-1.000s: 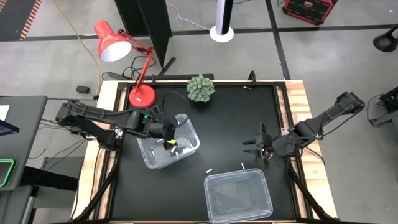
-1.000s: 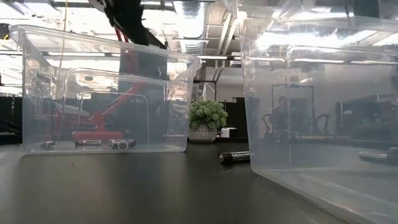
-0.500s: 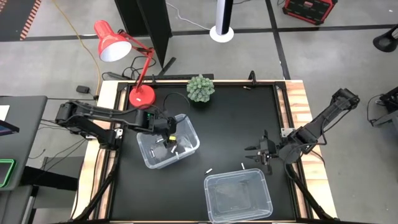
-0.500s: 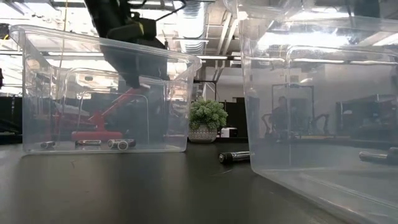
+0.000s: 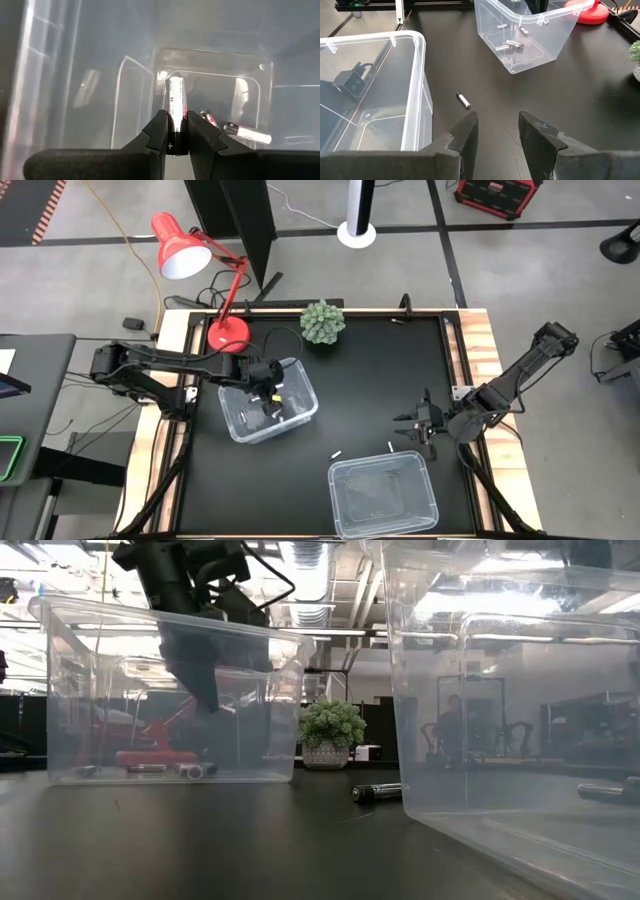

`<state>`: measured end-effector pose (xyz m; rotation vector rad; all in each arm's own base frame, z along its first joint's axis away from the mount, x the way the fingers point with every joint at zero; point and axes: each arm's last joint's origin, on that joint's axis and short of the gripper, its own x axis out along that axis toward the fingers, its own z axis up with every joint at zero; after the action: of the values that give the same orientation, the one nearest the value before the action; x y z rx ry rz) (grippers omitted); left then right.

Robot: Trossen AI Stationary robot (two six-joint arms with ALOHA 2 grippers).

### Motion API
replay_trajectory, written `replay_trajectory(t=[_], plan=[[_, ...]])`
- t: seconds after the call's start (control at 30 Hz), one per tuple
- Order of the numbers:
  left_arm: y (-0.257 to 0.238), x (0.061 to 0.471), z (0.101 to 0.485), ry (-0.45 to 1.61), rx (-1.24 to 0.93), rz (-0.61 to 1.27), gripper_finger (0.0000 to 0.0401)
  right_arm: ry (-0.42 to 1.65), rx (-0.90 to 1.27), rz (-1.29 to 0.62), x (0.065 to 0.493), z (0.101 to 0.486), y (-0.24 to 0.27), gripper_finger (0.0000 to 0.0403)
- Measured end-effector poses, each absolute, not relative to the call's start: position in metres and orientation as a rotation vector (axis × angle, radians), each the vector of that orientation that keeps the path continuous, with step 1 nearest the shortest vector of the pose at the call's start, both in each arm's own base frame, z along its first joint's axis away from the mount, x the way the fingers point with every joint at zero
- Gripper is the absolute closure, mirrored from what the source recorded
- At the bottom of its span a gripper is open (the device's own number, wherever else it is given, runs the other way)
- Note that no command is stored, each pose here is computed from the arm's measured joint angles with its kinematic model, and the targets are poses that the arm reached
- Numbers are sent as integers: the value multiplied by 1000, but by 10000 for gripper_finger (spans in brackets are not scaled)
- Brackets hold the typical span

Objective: Sort batteries
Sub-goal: Put the silver battery into the top transparent bin

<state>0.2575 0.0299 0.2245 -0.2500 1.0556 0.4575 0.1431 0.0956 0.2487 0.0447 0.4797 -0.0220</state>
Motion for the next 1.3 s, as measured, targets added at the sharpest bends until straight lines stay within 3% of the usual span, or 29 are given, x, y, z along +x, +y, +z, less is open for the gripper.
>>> replay_trajectory(t=[0.8,1.3], plan=[[24,260,225,1046,-245,375,335,478,48,-23,143,249,96,245],[8,264,231,1035,-209,294,272,477,46,-28,144,249,95,245]])
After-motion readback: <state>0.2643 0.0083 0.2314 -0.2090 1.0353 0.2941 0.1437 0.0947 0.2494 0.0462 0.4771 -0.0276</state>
